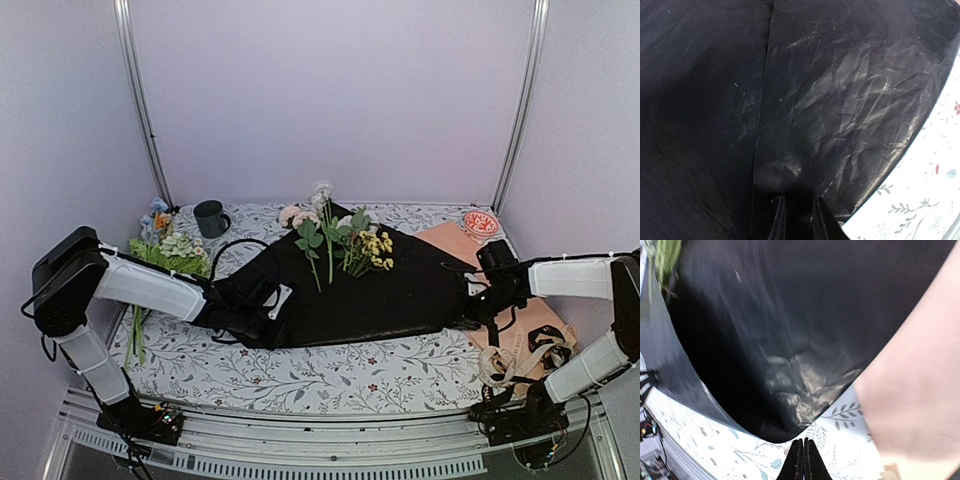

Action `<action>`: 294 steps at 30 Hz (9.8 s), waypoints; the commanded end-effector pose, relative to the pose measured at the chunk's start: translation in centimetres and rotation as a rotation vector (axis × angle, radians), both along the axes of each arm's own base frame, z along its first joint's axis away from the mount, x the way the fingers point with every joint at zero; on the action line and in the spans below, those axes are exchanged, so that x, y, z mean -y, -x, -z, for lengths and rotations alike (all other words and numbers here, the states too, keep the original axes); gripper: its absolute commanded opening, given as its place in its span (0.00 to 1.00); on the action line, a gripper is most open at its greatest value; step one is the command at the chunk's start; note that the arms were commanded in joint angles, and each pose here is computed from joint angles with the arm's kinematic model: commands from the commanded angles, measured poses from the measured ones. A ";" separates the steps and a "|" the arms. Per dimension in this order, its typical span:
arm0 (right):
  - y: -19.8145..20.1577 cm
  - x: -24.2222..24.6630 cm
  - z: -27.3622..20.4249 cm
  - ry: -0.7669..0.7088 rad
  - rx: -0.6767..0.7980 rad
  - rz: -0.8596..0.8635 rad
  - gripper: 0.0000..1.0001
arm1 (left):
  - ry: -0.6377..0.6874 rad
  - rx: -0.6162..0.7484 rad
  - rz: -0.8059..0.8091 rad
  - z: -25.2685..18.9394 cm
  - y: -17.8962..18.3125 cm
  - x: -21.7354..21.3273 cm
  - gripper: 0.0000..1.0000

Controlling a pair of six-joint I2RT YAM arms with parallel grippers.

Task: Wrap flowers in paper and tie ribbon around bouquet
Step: Press the fold line of the 1/4-folded wrapping paper, then pick up the one-fourth-folded wrapping paper from the center of the board.

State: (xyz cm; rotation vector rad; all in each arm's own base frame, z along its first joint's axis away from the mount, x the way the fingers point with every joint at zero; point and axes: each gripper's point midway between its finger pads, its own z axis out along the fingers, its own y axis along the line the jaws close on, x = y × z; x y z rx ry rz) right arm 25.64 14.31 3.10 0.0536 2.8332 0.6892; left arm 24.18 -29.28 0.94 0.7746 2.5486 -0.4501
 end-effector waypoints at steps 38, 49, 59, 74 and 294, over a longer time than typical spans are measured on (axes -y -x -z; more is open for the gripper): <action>2.2 -8.6 5.0 0.070 -0.016 -0.324 0.00 | -0.109 -0.409 -0.517 6.1 12.3 -13.8 0.21; 1.9 -9.1 4.8 0.035 0.029 -0.339 0.00 | -0.077 -0.047 -0.394 -5.4 6.3 -7.5 0.17; 1.1 -10.5 3.8 -0.026 0.069 -0.350 0.00 | -0.007 0.097 0.158 -7.3 1.6 11.0 0.16; 2.1 -9.5 4.4 -0.015 0.037 -0.303 0.00 | -0.186 0.096 0.547 -0.4 1.7 11.7 0.17; 2.7 -13.8 -2.6 0.092 0.119 0.081 0.61 | 0.229 -0.340 0.369 0.5 -1.0 11.9 0.31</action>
